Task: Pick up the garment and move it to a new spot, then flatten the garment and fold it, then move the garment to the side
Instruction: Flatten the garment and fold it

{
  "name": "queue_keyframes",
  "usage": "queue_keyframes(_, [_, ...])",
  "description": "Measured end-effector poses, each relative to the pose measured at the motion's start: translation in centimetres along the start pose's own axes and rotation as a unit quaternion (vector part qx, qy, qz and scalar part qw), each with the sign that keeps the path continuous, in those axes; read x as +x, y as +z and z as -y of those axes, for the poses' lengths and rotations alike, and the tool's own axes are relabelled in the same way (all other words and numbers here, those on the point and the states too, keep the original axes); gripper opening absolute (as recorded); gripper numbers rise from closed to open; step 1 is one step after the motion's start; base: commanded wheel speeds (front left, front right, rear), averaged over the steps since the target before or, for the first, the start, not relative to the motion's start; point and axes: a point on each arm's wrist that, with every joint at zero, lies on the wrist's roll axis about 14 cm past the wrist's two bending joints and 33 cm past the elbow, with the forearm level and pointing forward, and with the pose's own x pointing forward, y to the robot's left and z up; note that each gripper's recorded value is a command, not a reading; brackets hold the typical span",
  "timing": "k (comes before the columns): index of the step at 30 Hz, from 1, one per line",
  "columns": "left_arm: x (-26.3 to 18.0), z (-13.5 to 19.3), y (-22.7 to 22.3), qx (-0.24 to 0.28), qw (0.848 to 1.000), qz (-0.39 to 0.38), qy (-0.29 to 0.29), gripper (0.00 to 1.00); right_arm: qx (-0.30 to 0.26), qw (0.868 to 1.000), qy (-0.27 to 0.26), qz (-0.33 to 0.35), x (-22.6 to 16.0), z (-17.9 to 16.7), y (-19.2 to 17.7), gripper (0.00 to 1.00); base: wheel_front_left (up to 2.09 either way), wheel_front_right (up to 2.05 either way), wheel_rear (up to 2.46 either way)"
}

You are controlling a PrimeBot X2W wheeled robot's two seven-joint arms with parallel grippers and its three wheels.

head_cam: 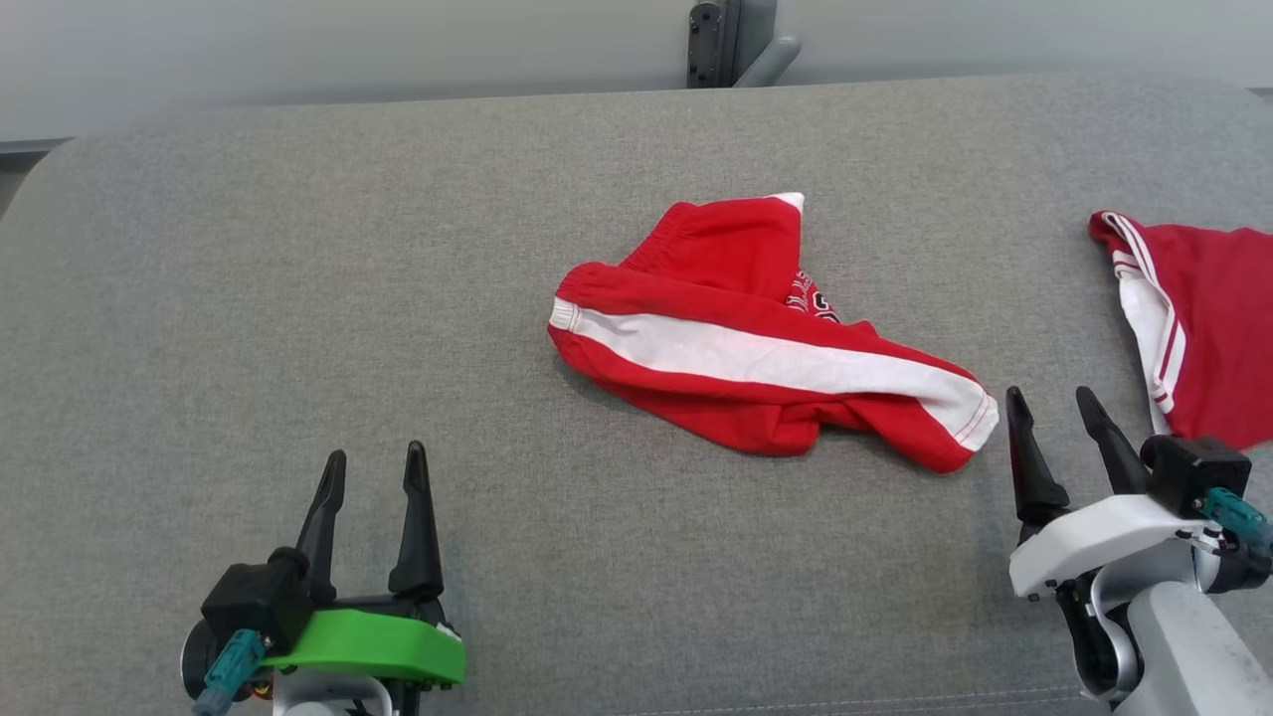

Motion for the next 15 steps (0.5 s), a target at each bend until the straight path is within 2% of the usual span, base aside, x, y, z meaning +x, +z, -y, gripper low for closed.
queue_keyframes(8, [-0.1,1.0,0.6,0.0,1.0,0.01,-0.015,1.0,-0.014,0.997,-0.013,0.076,-1.8,-1.3,3.8,1.0,0.0,0.0,0.0])
queue_keyframes(15, [-0.3,1.5,1.0,0.003,1.0,0.014,-0.022,1.0,-0.026,0.994,-0.017,0.103,-3.6,-1.9,5.0,1.0,0.0,0.0,0.0])
